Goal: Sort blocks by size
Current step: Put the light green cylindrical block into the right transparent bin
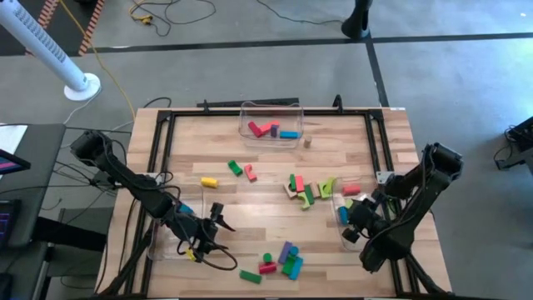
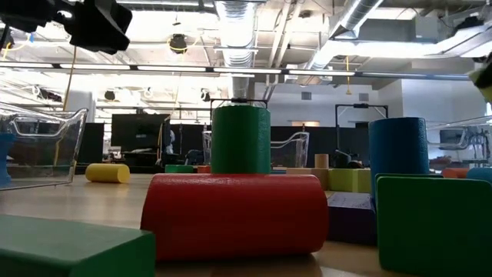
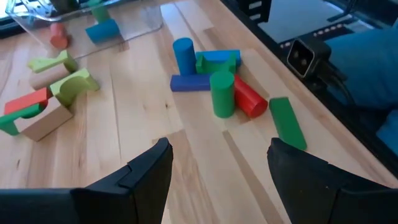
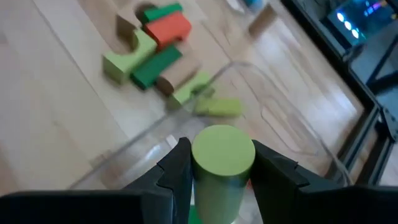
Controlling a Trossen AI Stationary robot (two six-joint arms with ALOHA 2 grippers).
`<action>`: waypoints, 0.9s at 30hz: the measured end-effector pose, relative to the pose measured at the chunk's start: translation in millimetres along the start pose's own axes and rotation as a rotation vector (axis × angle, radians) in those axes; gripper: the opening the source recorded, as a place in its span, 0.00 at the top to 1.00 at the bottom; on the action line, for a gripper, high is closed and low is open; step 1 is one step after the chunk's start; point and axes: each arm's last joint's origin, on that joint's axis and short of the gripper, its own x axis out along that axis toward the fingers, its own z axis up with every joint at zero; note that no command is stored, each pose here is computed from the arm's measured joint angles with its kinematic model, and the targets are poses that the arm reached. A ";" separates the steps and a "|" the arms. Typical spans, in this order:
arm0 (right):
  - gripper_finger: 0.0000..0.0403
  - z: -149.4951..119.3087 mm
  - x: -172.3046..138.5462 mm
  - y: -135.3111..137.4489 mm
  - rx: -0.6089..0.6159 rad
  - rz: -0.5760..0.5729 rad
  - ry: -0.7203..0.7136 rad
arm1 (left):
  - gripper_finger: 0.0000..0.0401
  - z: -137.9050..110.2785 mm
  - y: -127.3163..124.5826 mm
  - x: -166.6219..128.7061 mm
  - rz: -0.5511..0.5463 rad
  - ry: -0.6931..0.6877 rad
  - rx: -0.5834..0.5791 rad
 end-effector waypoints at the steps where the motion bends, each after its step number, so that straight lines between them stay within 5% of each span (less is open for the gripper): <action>1: 0.60 -2.1 2.4 -0.4 0.003 -0.008 0.007 | 0.37 0.6 0.0 0.0 0.000 -0.006 -0.003; 14: 0.60 -21.6 32.2 -4.0 0.020 -0.076 0.086 | 0.37 10.6 -0.4 -0.6 -0.002 -0.105 0.022; 27: 0.58 -25.3 40.2 -13.0 0.125 -0.007 0.105 | 0.37 10.5 -0.4 -0.5 -0.003 -0.104 0.019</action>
